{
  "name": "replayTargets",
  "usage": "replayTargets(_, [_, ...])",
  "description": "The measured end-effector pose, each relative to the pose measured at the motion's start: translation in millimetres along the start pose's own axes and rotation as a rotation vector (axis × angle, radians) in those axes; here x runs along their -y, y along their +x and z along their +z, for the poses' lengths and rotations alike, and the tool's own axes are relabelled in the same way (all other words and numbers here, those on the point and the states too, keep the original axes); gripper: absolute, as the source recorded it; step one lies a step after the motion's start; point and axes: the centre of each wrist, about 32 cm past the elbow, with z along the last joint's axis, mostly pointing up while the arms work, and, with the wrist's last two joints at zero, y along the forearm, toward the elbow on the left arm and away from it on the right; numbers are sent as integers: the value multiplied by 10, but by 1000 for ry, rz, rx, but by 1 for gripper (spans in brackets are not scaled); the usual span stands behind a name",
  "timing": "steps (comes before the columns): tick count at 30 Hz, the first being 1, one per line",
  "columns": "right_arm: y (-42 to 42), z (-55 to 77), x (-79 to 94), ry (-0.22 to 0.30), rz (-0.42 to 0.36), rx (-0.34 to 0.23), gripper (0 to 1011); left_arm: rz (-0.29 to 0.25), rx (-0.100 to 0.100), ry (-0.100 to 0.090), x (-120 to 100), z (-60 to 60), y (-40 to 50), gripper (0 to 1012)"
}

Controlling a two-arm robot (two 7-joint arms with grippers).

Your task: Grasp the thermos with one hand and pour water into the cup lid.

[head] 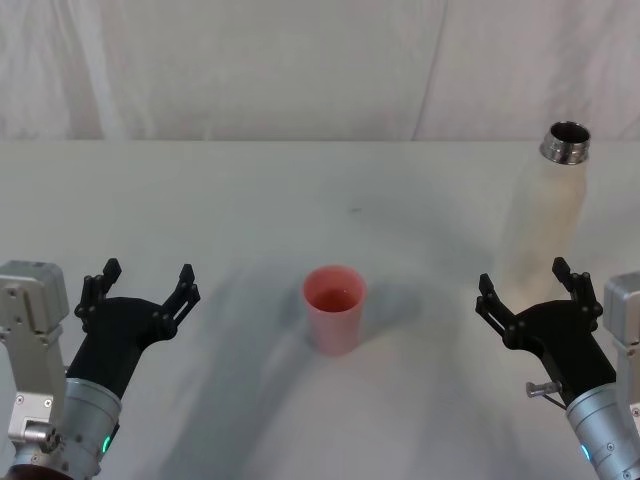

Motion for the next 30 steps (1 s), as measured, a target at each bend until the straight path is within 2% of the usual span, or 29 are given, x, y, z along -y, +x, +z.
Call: replayTargets(30, [0, 0, 0, 0, 0, 0, 1001, 0, 0, 0, 0, 0, 0, 1001])
